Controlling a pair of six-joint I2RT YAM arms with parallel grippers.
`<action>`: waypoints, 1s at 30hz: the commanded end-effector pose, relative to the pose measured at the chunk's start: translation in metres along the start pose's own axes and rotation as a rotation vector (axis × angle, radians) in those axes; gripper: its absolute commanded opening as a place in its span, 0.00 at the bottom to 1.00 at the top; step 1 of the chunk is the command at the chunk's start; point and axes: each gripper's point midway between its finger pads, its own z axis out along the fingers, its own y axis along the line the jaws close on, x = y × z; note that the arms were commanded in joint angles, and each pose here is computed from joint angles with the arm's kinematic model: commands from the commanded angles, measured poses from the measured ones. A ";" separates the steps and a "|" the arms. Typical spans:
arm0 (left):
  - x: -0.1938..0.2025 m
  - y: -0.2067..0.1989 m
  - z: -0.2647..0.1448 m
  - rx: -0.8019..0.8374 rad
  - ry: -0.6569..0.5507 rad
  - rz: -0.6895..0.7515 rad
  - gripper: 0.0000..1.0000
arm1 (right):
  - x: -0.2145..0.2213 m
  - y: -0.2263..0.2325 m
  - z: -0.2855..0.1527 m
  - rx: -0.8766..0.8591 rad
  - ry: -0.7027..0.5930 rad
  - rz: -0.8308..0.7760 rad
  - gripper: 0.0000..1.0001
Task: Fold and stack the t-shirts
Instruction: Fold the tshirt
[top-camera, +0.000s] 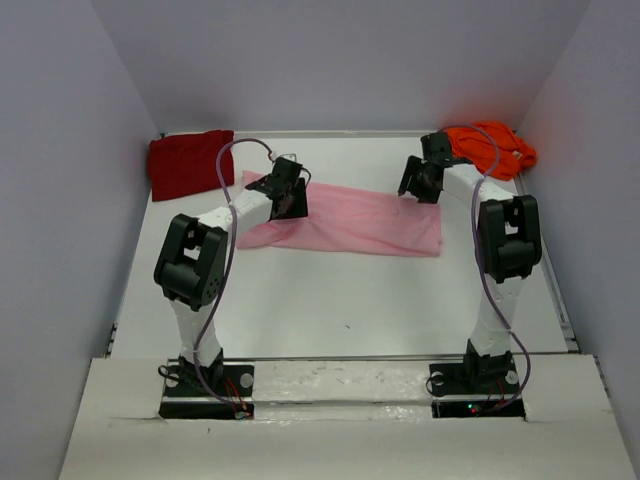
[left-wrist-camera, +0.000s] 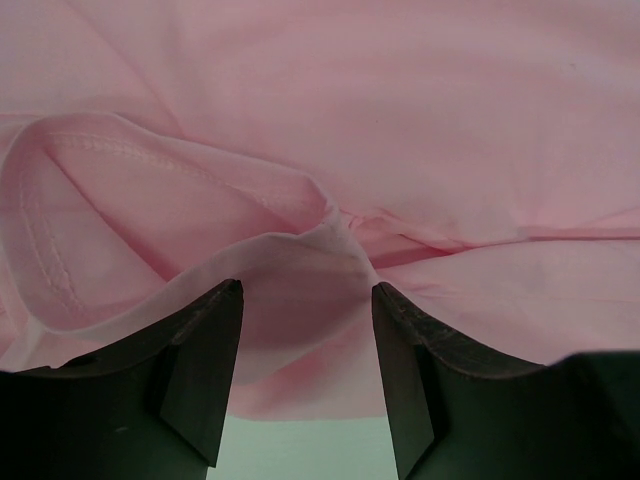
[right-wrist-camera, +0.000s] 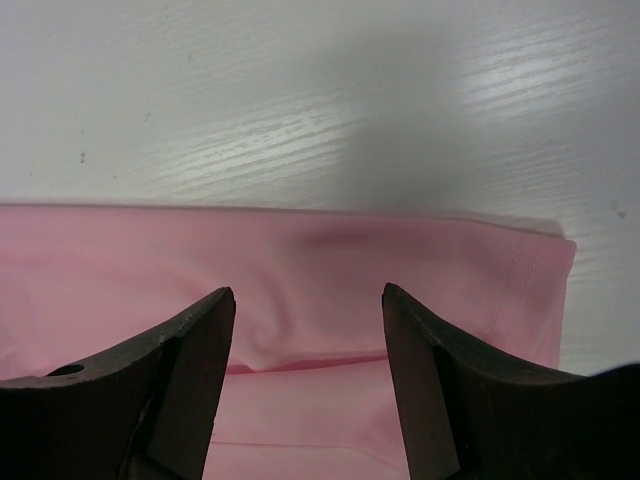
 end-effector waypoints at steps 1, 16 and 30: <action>-0.010 0.000 0.006 -0.013 -0.033 0.004 0.64 | -0.005 0.014 0.004 -0.055 -0.004 -0.019 0.66; -0.022 0.030 0.029 -0.082 -0.005 -0.003 0.64 | 0.036 0.021 -0.020 -0.062 0.042 -0.022 0.66; -0.070 0.049 0.036 -0.142 -0.041 0.034 0.64 | 0.115 0.034 -0.056 -0.106 0.114 -0.091 0.66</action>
